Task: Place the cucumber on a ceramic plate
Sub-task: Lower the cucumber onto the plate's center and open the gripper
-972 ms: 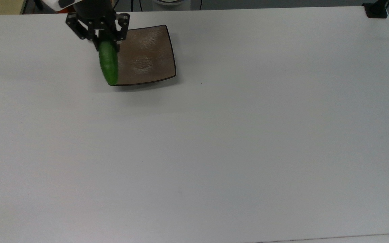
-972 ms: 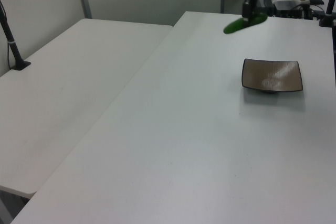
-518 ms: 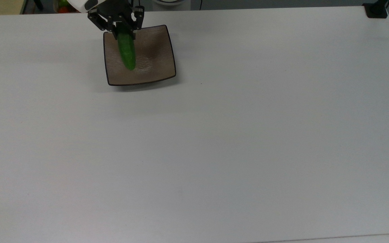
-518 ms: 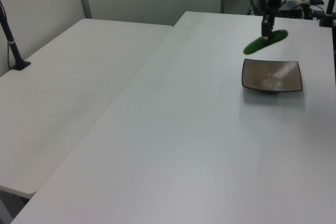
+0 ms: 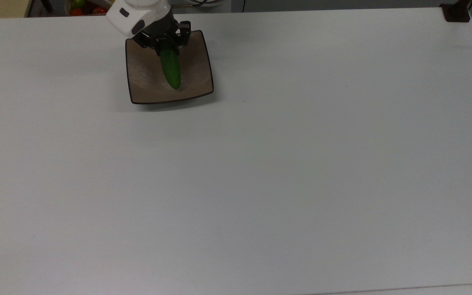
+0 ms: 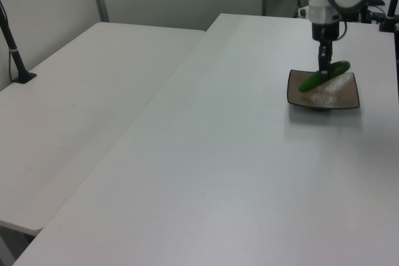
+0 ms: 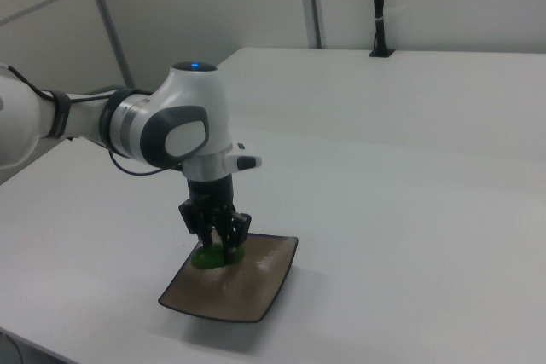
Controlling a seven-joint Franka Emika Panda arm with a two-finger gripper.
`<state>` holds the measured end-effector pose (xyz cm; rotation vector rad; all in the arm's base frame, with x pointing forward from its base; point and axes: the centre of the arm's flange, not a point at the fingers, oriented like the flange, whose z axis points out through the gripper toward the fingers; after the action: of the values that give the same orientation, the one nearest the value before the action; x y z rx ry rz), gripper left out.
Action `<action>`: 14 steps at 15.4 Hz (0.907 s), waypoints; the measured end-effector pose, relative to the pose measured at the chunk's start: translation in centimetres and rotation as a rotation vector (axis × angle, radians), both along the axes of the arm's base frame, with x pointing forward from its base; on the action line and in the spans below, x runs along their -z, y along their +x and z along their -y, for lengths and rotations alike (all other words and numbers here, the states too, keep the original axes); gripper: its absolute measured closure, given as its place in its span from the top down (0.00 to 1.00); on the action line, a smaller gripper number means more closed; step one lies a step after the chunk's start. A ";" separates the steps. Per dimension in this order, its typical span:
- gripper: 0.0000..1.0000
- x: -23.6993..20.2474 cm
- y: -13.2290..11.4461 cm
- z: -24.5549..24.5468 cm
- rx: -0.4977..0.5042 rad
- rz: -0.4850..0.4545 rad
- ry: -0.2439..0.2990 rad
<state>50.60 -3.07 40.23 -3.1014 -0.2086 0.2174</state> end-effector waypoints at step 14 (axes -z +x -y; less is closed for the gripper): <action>0.71 0.9 -0.7 0.0 -0.017 -0.022 -0.021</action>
<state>49.87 -3.09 39.32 -3.1176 -0.2332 0.2556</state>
